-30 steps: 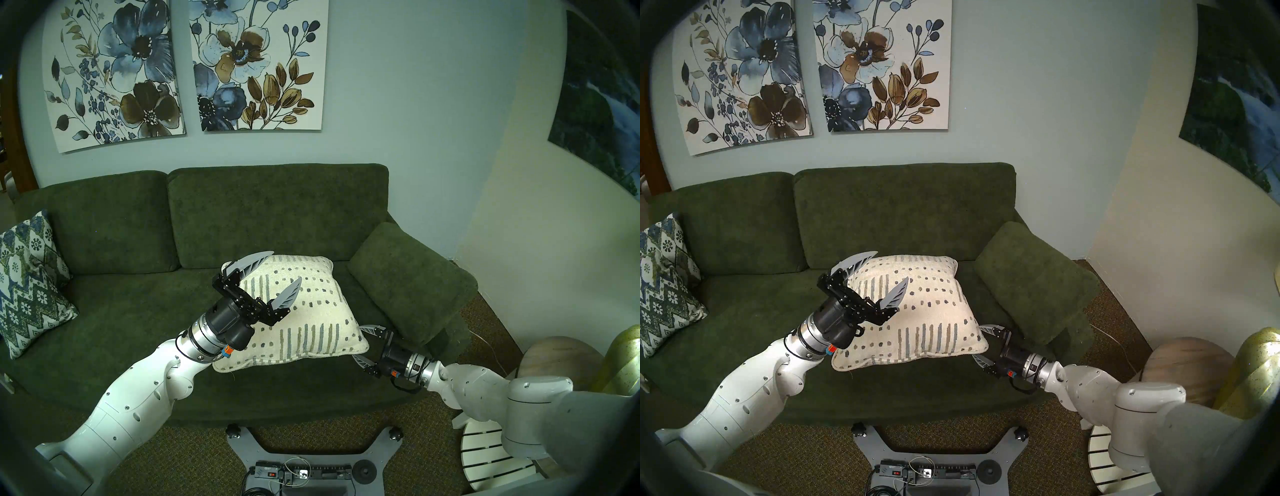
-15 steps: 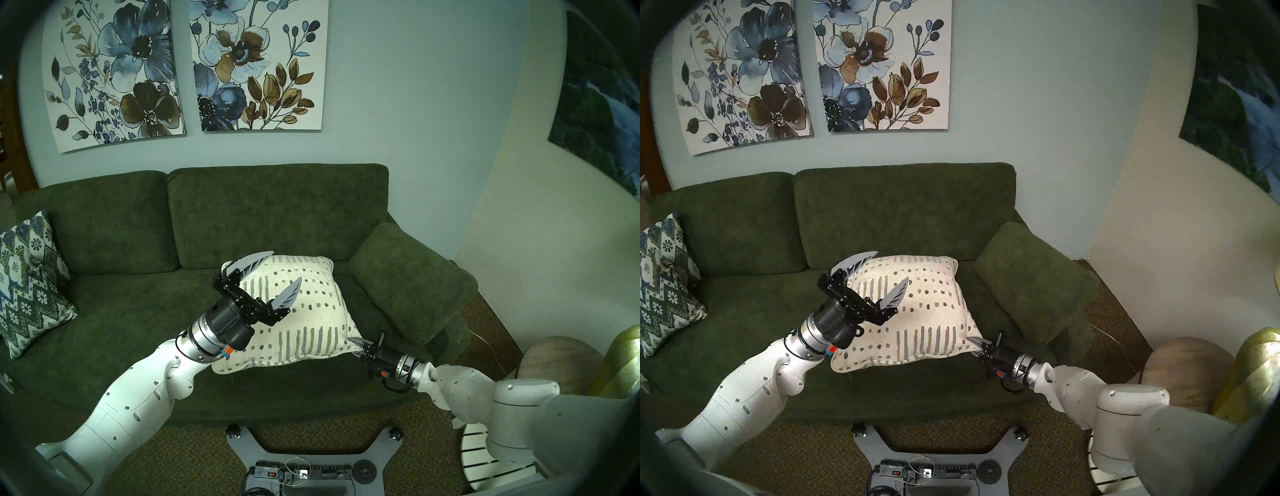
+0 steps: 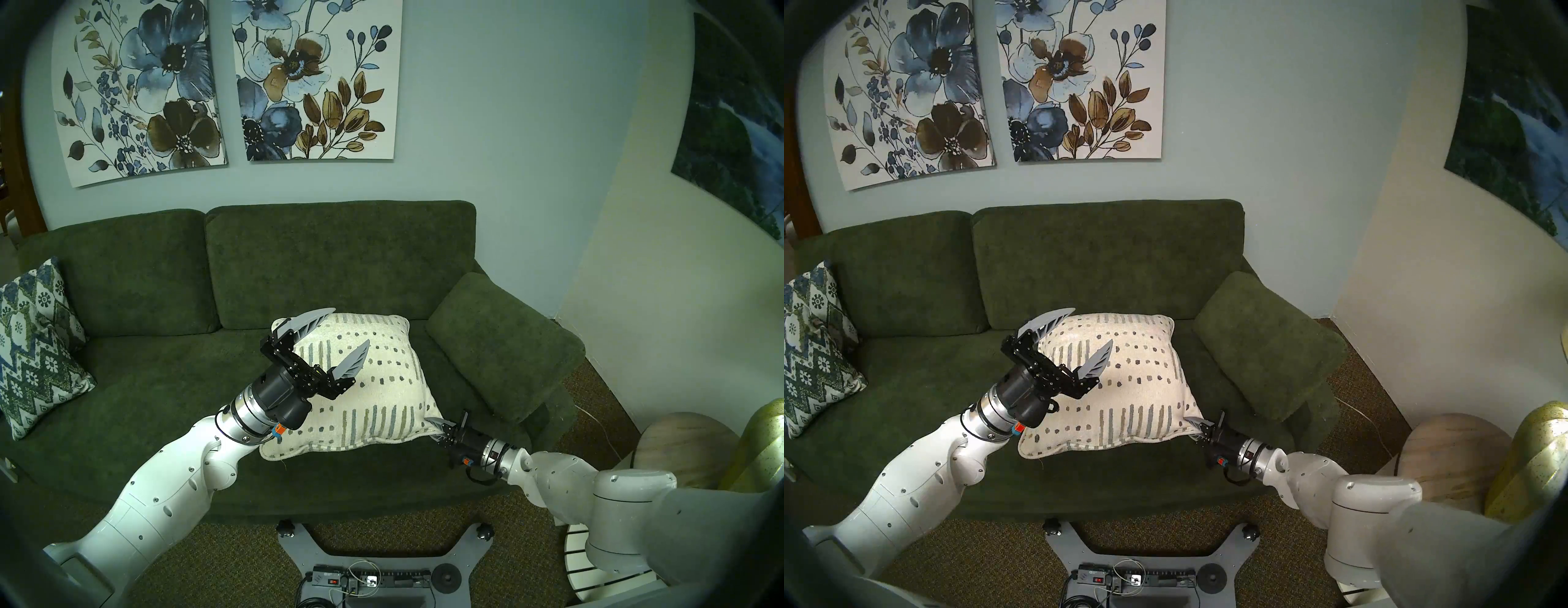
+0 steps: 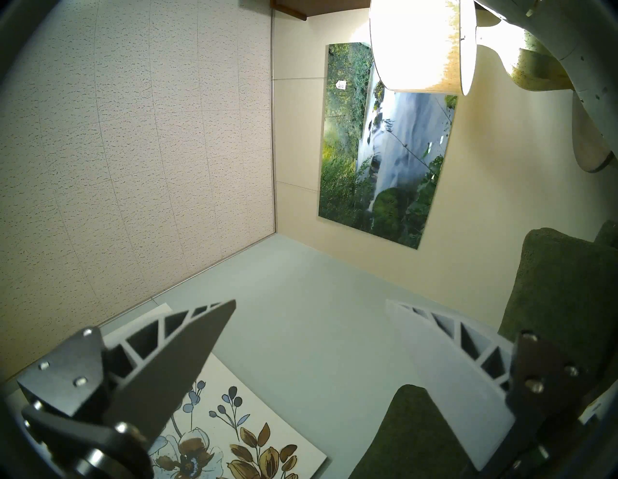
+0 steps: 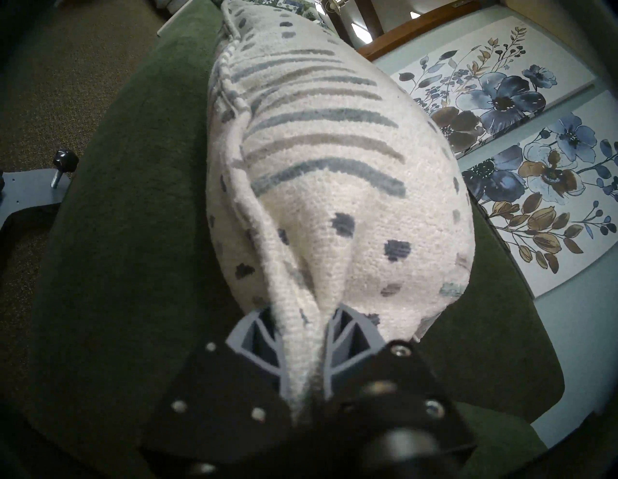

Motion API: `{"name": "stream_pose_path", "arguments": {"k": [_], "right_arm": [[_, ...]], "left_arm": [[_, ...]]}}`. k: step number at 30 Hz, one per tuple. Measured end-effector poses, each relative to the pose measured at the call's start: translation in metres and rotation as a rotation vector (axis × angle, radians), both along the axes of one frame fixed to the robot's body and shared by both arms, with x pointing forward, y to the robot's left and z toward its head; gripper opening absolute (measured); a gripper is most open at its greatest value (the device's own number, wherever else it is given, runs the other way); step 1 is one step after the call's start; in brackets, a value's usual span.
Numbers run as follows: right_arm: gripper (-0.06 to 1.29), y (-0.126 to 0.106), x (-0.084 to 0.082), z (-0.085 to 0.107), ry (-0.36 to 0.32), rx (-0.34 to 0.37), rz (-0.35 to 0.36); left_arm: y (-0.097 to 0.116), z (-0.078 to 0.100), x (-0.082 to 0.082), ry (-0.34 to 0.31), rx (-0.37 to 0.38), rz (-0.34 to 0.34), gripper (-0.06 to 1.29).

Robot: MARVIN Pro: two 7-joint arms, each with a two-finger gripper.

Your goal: Fluff a cushion

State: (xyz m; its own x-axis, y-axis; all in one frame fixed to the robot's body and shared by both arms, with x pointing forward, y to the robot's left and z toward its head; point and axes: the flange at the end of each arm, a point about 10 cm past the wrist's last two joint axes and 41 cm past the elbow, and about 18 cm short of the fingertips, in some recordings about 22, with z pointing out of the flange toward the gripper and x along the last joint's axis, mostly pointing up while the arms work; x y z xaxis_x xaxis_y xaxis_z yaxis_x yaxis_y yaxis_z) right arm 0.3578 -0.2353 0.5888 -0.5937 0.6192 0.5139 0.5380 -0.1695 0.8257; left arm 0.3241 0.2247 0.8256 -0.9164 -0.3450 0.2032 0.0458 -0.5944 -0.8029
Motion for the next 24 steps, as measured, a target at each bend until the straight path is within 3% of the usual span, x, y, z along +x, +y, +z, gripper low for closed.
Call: {"name": "stream_pose_path", "arguments": {"k": [6,11,17,24], "right_arm": [[0.07,0.002,-0.001,-0.001,0.001,0.006,-0.012],[0.07,0.004,-0.001,-0.001,0.002,0.011,-0.019],[0.07,0.005,0.0,-0.001,0.002,0.014,-0.024],[0.07,0.005,0.0,-0.001,0.004,0.016,-0.029]], "left_arm": [[0.005,-0.005,-0.002,0.014,0.016,0.006,1.21],[0.027,-0.031,-0.014,0.084,0.091,0.03,1.21],[0.07,-0.079,-0.044,0.23,0.212,0.075,1.21],[0.106,-0.106,-0.078,0.337,0.317,0.095,1.21]]}}
